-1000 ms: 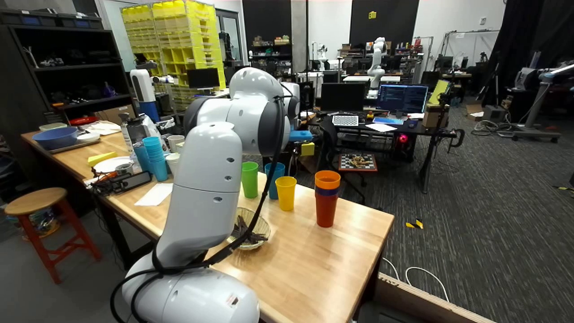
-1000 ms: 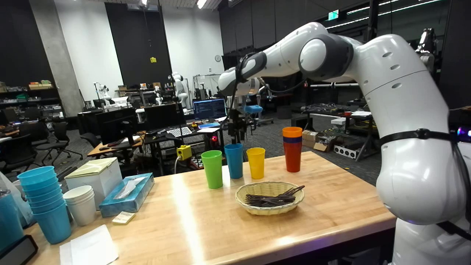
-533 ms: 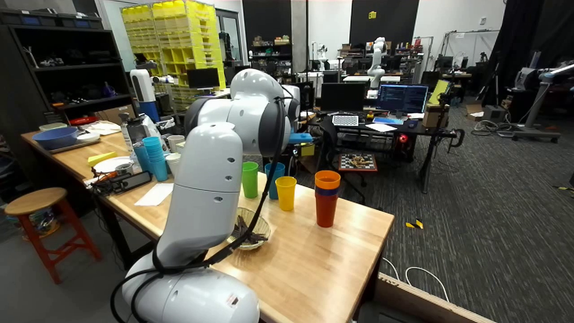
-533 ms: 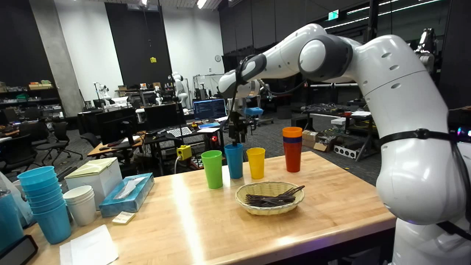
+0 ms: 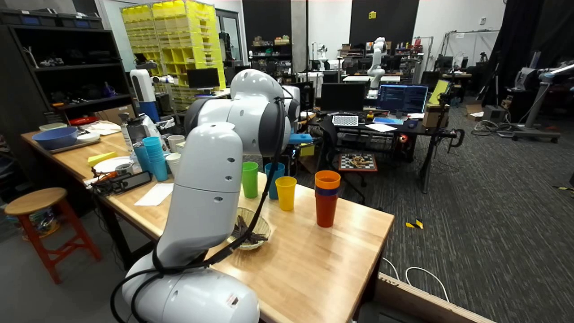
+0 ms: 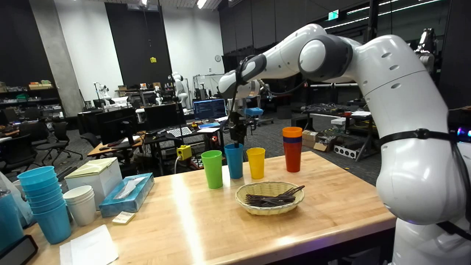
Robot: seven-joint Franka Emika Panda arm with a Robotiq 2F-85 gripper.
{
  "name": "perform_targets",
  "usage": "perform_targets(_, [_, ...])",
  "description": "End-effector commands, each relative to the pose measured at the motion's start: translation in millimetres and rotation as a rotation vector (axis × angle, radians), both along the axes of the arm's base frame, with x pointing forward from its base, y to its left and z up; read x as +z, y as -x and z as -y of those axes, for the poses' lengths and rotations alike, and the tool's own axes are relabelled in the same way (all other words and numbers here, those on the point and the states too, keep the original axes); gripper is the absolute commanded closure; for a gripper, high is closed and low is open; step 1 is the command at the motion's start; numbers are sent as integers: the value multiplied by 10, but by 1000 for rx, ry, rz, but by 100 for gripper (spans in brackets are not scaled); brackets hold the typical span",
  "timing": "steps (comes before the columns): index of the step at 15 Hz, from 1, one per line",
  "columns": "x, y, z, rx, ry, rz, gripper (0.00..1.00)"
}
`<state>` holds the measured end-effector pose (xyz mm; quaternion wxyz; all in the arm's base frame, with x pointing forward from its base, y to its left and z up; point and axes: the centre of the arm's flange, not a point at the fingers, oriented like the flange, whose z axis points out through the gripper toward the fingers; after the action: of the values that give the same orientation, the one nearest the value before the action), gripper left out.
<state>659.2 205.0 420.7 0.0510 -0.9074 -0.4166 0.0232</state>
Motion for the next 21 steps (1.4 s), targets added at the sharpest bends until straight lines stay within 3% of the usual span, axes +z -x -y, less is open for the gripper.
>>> perform_targets(1, [-7,70,54,16,0,-4,72])
perform_targets(5, [-42,94,60,18,1,-13,99])
perform_targets(14, [169,102,29,18,6,2,99])
perform_targets(21, [869,216,101,13,27,104,99])
